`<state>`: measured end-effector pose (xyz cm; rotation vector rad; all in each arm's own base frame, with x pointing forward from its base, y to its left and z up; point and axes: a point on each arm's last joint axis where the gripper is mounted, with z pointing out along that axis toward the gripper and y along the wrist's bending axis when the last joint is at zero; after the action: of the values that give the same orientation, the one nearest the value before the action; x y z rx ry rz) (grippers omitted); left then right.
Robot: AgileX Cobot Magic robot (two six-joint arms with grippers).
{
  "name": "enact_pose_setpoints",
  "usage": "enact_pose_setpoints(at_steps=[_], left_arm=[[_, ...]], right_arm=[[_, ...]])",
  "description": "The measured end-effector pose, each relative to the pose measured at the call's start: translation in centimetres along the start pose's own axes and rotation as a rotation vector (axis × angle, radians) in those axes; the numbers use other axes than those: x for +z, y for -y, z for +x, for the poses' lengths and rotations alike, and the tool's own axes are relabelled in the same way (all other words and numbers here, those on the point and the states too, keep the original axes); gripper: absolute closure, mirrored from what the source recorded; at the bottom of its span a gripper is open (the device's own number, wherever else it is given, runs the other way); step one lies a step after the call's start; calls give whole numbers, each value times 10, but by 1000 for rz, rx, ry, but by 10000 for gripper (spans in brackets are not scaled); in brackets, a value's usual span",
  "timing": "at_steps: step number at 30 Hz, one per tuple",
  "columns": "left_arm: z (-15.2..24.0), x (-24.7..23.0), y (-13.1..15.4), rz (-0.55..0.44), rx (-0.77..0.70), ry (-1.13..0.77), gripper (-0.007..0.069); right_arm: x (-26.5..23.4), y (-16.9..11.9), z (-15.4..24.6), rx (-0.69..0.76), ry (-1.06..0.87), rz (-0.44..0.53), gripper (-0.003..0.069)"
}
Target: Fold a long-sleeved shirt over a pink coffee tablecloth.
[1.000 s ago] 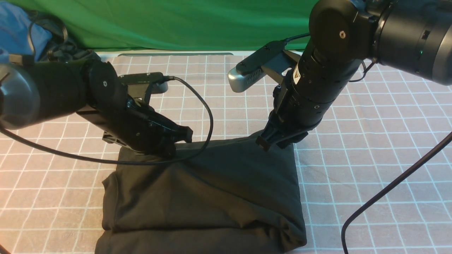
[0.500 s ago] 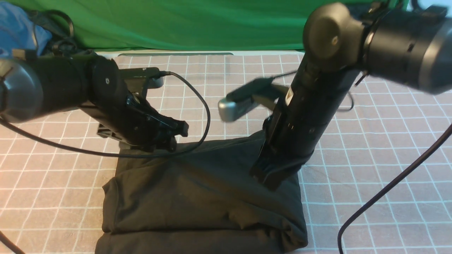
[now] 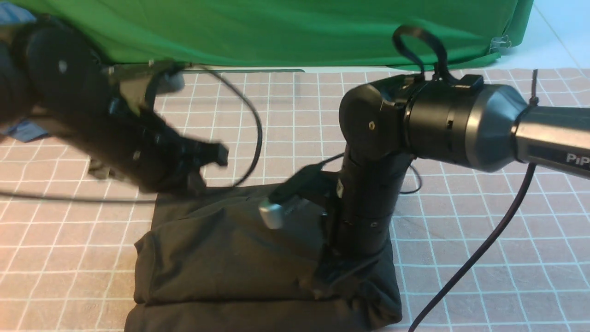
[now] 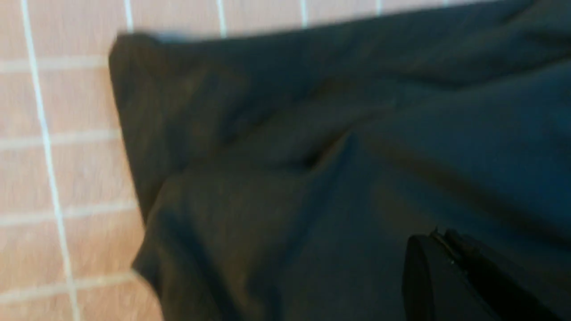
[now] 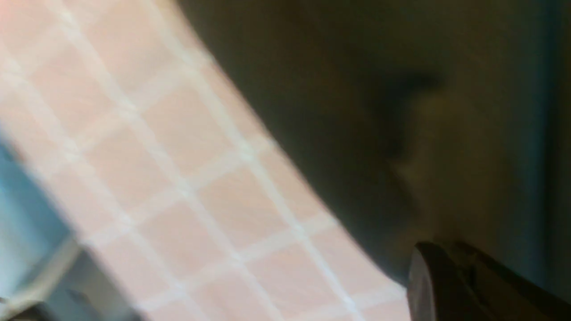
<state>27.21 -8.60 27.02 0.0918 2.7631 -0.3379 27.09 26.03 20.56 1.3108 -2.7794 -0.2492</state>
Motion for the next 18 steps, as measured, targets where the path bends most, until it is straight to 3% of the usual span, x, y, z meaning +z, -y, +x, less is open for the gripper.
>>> enact_pose_setpoints(at_steps=[3,11,18], left_arm=[[22,11,-6,-5,-18,-59,611],[50,27,-11,25,-68,-87,611],[63,56,-21,1,-106,-70,611]], right_arm=[[-1,11,3,23,-25,85,604],[-6,18,6,50,-27,81,604],[-45,11,7,63,185,102,604]])
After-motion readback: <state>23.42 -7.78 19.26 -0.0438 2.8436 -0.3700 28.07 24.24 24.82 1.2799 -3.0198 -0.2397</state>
